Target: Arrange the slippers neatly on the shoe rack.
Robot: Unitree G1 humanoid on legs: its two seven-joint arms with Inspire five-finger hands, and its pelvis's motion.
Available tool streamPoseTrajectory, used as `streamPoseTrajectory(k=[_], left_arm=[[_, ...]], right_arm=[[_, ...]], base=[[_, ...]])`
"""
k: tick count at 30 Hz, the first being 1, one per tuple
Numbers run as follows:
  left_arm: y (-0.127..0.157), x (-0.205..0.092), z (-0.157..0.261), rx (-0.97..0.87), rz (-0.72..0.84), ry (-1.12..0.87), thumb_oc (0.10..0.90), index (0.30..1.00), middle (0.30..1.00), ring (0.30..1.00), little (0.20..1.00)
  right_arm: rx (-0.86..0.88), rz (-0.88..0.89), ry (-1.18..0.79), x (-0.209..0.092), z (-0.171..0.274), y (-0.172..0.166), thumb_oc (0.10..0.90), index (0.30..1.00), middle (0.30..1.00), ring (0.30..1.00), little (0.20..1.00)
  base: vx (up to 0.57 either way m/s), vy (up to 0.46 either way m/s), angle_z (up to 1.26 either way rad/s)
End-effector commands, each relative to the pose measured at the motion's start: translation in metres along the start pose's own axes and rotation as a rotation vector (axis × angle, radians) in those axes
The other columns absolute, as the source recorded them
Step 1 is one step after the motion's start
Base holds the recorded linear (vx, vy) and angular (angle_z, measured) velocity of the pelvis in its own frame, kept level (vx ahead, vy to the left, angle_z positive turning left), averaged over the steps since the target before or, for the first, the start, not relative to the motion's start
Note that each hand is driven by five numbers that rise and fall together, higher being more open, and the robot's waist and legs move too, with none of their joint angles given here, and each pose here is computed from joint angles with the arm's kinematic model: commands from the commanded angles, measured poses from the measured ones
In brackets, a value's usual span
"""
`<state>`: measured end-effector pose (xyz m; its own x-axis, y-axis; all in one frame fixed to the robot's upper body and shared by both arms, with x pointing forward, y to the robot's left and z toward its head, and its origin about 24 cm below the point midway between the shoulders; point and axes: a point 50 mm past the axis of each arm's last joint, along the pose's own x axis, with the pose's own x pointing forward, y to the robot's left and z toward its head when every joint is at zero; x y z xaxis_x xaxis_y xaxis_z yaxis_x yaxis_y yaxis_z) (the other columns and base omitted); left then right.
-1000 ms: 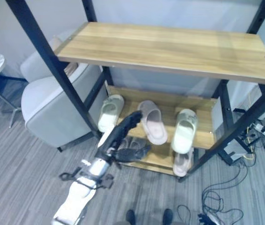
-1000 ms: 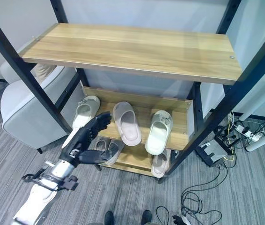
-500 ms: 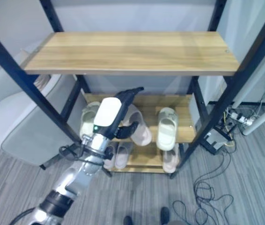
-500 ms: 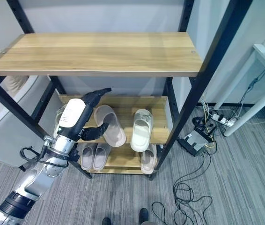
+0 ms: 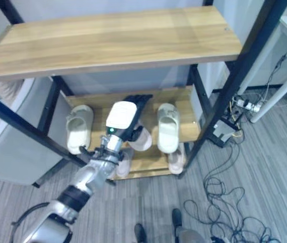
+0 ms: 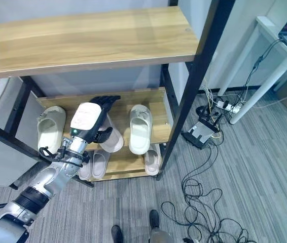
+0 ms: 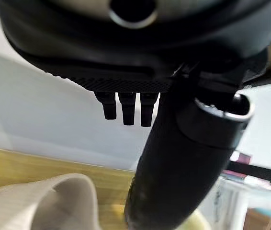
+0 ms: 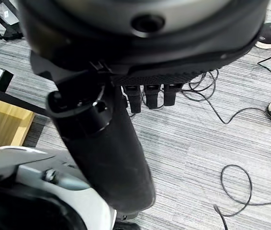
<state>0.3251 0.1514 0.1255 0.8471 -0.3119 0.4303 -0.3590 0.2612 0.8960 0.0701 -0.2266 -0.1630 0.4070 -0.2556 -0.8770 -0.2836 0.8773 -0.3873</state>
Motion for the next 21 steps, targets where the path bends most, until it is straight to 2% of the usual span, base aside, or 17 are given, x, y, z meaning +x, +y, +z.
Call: streamPoseTrajectory(k=[1, 14, 21], left_arm=[[0.081, 0.066, 0.017, 0.136, 0.389, -0.110, 0.800, 0.900, 0.900, 0.900, 0.900], [0.091, 0.084, -0.012, 0.208, 0.388, 0.043, 0.800, 0.900, 0.900, 0.900, 0.900], [0.100, 0.082, -0.016, 0.232, 0.438, 0.059, 0.800, 0.900, 0.900, 0.900, 0.900]], right_arm=[[0.089, -0.111, -0.038, 0.005, 0.011, -0.030, 0.800, 0.900, 0.900, 0.900, 0.900], [0.035, -0.131, -0.091, 0.009, 0.030, -0.036, 0.800, 0.900, 0.900, 0.900, 0.900], [0.038, -0.134, -0.112, 0.008, 0.034, -0.035, 0.800, 0.900, 0.900, 0.900, 0.900]], base=[[0.00, 0.000, 0.00], [0.00, -0.001, 0.00], [0.00, 0.000, 0.00]])
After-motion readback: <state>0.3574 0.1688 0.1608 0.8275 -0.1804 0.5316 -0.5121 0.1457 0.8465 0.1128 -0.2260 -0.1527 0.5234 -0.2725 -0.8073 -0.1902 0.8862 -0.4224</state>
